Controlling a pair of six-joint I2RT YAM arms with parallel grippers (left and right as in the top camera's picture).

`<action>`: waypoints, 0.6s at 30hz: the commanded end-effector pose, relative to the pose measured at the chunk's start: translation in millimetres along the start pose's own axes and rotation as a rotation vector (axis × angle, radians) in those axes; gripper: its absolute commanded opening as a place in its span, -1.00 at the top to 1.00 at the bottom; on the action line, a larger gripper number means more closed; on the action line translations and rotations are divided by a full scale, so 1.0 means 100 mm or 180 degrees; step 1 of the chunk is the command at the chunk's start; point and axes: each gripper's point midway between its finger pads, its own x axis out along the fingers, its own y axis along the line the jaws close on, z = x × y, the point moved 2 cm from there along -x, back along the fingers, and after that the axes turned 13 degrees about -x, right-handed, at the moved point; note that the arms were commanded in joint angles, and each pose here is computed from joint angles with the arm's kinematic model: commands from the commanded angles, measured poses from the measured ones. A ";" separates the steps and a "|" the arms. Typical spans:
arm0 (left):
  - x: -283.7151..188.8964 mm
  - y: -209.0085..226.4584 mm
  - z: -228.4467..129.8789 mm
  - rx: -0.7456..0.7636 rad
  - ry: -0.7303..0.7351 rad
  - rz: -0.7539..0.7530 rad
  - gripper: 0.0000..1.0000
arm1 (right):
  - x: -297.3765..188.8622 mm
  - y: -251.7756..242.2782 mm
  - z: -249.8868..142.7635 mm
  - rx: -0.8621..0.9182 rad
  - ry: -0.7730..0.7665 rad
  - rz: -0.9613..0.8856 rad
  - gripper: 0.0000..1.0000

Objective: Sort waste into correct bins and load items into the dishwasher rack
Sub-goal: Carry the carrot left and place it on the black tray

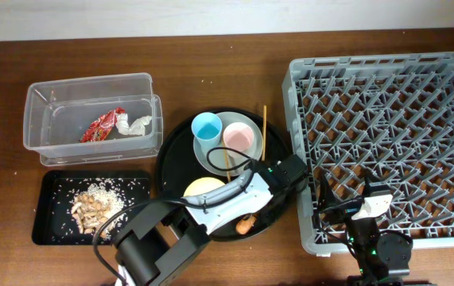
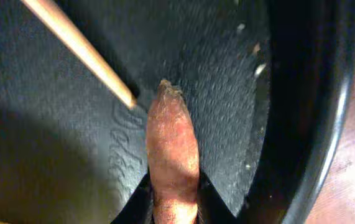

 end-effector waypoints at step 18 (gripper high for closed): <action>-0.61 3.06 -0.90 -0.2983 0.1032 0.1520 0.95 | 0.00 0.02 -0.02 0.0005 0.0010 0.0019 -0.96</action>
